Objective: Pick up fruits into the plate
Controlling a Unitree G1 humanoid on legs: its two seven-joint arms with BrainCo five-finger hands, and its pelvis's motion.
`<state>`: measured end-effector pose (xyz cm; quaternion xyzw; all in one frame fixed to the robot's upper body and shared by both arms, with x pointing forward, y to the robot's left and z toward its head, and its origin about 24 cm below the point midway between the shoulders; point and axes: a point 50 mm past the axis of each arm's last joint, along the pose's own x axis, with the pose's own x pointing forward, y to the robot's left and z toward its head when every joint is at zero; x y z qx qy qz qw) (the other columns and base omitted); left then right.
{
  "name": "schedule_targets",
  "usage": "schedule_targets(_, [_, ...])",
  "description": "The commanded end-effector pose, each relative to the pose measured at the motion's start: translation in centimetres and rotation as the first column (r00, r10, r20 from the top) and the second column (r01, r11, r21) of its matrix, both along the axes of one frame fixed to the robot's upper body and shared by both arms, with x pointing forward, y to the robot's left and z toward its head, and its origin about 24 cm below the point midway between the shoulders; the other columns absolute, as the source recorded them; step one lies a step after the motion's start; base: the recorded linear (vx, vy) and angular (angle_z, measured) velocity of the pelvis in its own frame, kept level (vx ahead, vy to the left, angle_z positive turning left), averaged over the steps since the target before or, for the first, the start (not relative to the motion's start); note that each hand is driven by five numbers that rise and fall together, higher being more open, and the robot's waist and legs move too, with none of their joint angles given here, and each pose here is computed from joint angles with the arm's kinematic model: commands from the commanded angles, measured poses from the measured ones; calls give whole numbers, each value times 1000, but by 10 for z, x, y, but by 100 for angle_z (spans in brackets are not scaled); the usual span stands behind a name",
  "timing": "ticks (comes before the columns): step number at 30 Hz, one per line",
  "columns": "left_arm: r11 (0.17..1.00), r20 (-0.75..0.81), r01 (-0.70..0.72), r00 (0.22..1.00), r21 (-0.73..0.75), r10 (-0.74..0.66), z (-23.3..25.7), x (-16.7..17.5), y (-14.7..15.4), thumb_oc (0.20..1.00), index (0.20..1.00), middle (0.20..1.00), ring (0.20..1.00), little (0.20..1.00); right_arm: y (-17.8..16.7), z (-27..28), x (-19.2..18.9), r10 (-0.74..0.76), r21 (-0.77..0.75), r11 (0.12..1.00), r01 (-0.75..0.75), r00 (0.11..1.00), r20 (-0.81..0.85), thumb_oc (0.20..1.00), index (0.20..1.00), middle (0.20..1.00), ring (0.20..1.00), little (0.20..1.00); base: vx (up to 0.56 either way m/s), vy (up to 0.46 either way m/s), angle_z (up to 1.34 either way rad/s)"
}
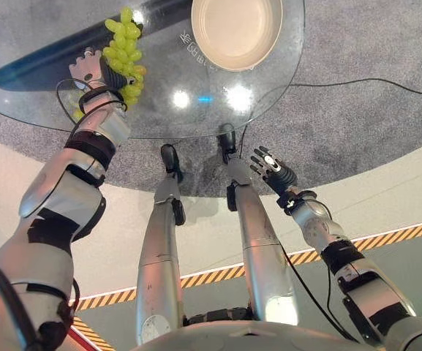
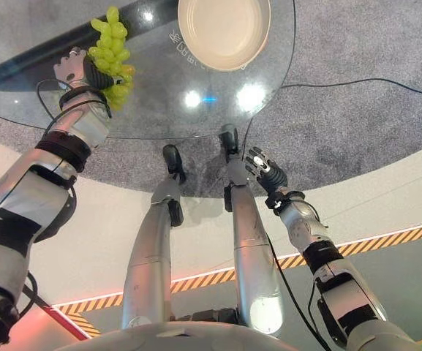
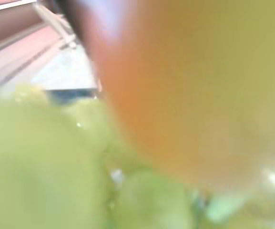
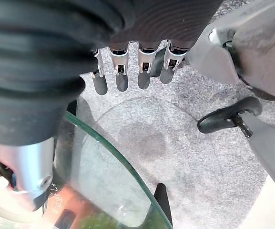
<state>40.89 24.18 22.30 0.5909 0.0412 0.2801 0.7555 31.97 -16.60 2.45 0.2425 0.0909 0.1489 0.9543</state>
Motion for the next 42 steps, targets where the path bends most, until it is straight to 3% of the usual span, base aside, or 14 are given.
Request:
schedule_targets(1, [990, -233, -118, 968, -76, 98, -66, -13, 26, 200, 200, 200, 200, 200, 4, 8, -4, 28, 36, 999, -30, 998, 52, 1000, 1000, 1000, 1000, 1000, -9, 4, 39])
schedule_targets(20, [991, -170, -14, 985, -132, -9, -68, -12, 15, 200, 200, 200, 200, 200, 3, 6, -9, 34, 32, 999, -36, 998, 61, 1000, 1000, 1000, 1000, 1000, -8, 2, -3])
schedule_targets(30, [967, -49, 100, 992, -236, -115, -64, -11, 5, 200, 200, 200, 200, 200, 4, 2, -13, 32, 26, 999, -34, 998, 52, 1000, 1000, 1000, 1000, 1000, -2, 2, 2])
schedule_targets(31, [947, 22, 174, 984, -268, -174, -64, -13, -3, 200, 200, 200, 200, 200, 4, 2, -14, 24, 31, 999, -26, 998, 53, 1000, 1000, 1000, 1000, 1000, -1, -25, 4])
schedule_targets(42, [879, 171, 353, 934, -320, -313, -52, -22, -17, 200, 200, 200, 200, 200, -2, -6, -25, 6, 35, 999, -8, 999, 40, 1000, 1000, 1000, 1000, 1000, 11, -7, 4])
